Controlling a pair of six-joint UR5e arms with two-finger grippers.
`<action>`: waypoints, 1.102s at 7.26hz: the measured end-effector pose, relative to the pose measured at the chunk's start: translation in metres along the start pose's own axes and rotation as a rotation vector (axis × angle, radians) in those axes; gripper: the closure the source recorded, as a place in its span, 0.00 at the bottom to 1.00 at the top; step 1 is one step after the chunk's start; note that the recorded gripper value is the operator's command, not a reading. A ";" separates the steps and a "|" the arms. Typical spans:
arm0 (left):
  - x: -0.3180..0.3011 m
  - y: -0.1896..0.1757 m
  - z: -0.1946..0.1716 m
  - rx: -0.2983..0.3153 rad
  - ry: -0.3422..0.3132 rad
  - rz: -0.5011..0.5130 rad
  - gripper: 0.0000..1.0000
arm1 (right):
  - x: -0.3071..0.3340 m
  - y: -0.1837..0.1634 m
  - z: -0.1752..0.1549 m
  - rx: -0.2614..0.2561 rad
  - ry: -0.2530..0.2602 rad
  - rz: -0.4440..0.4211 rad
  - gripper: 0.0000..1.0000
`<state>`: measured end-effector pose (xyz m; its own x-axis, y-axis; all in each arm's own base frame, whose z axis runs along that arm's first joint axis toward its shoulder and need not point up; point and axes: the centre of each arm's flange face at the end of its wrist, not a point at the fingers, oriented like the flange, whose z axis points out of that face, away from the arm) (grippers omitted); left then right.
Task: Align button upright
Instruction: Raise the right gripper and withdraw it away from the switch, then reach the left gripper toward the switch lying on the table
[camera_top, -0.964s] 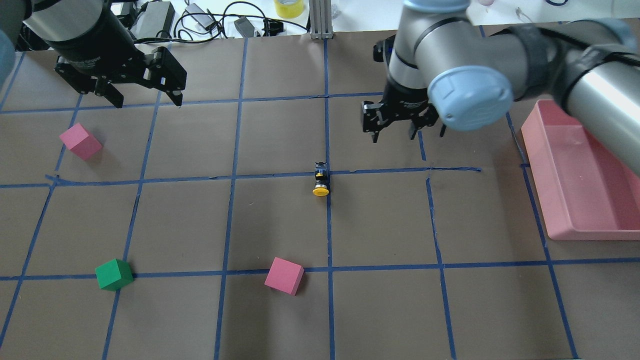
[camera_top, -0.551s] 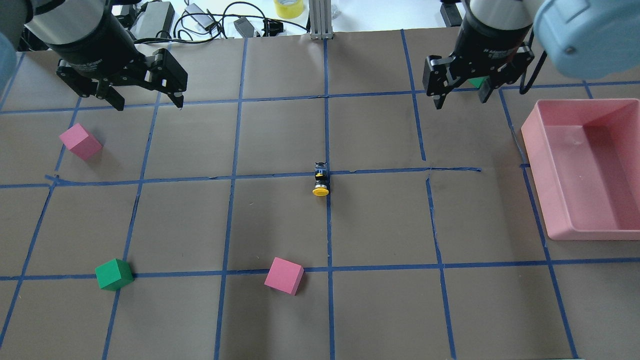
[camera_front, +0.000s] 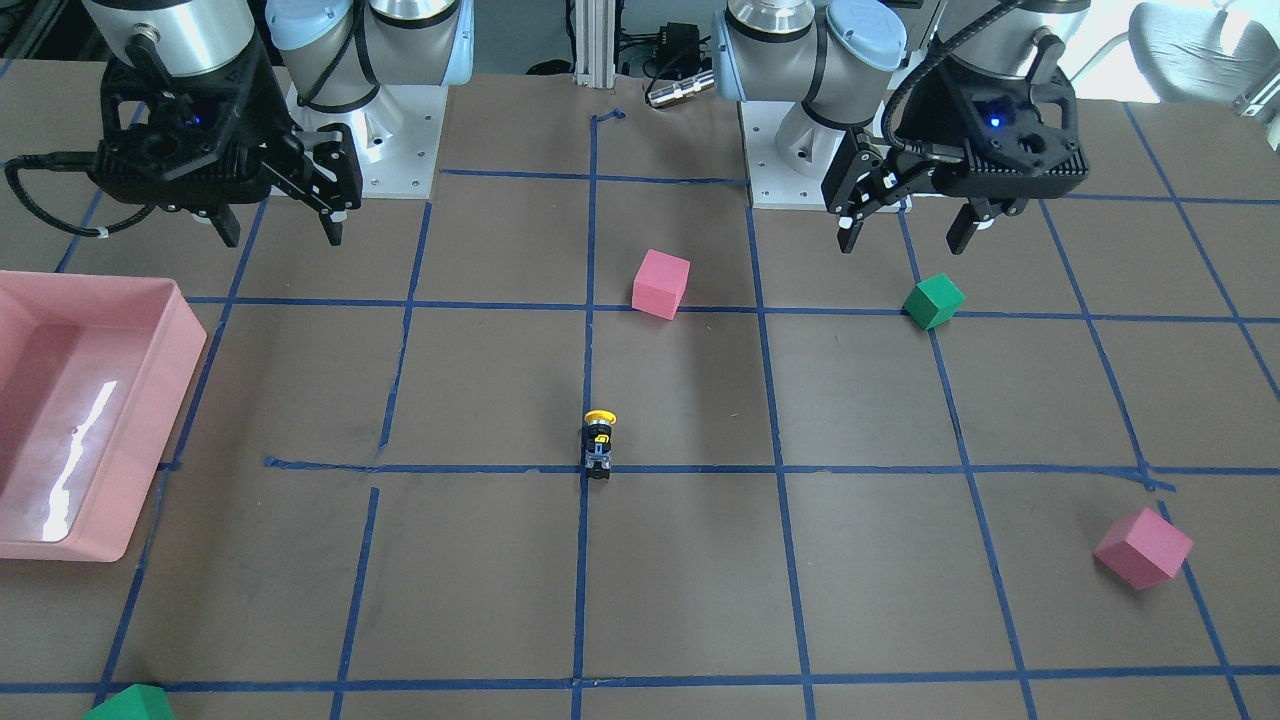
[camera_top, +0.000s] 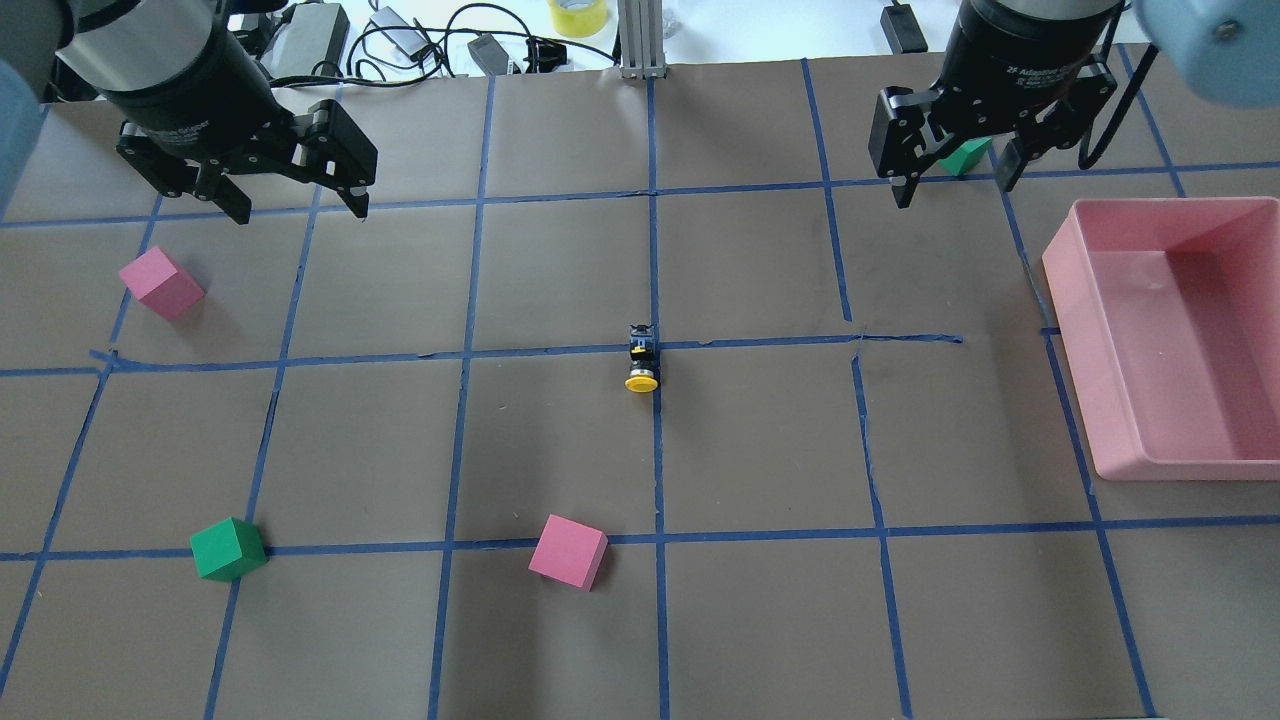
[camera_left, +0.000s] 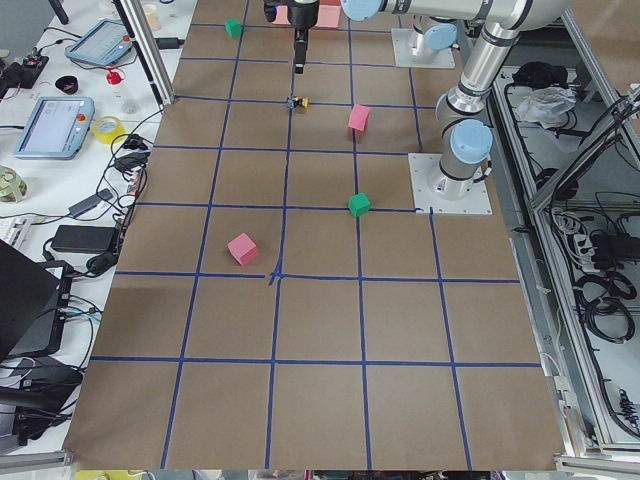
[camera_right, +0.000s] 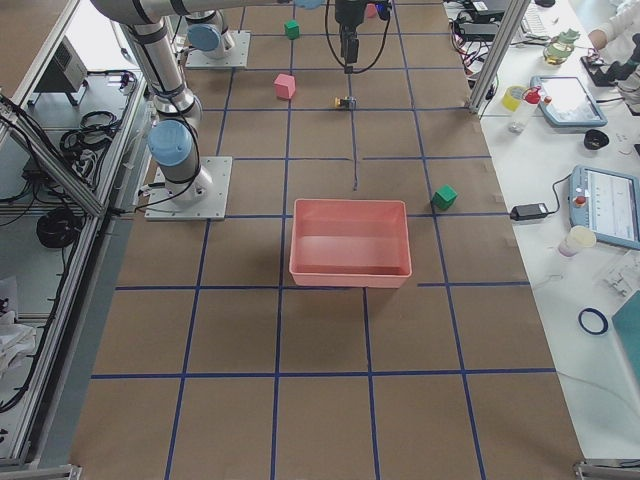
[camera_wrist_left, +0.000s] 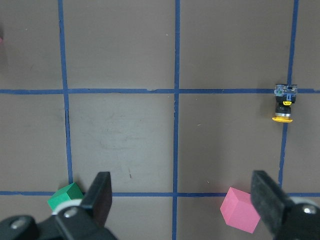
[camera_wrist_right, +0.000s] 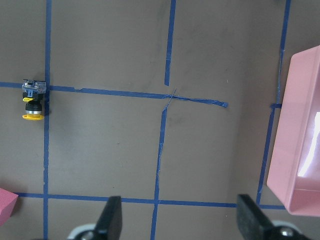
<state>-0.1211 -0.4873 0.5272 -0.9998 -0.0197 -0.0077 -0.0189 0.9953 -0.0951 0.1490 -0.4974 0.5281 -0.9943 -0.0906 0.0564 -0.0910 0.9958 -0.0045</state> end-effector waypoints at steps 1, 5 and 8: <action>0.000 0.000 0.000 0.000 0.000 -0.001 0.00 | 0.000 0.000 -0.001 0.000 -0.002 0.001 0.00; 0.000 0.000 0.004 -0.007 0.001 -0.005 0.00 | -0.004 -0.002 0.002 -0.004 -0.020 0.001 0.00; 0.003 0.002 0.009 -0.016 0.004 -0.002 0.00 | -0.008 -0.002 0.003 -0.004 -0.049 0.001 0.00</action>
<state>-0.1238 -0.4861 0.5180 -0.9998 -0.0218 -0.0035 -0.0214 0.9966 -0.0794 0.1567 -0.4991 0.5251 -0.9960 -0.0894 0.0074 -0.0894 0.9960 -0.0005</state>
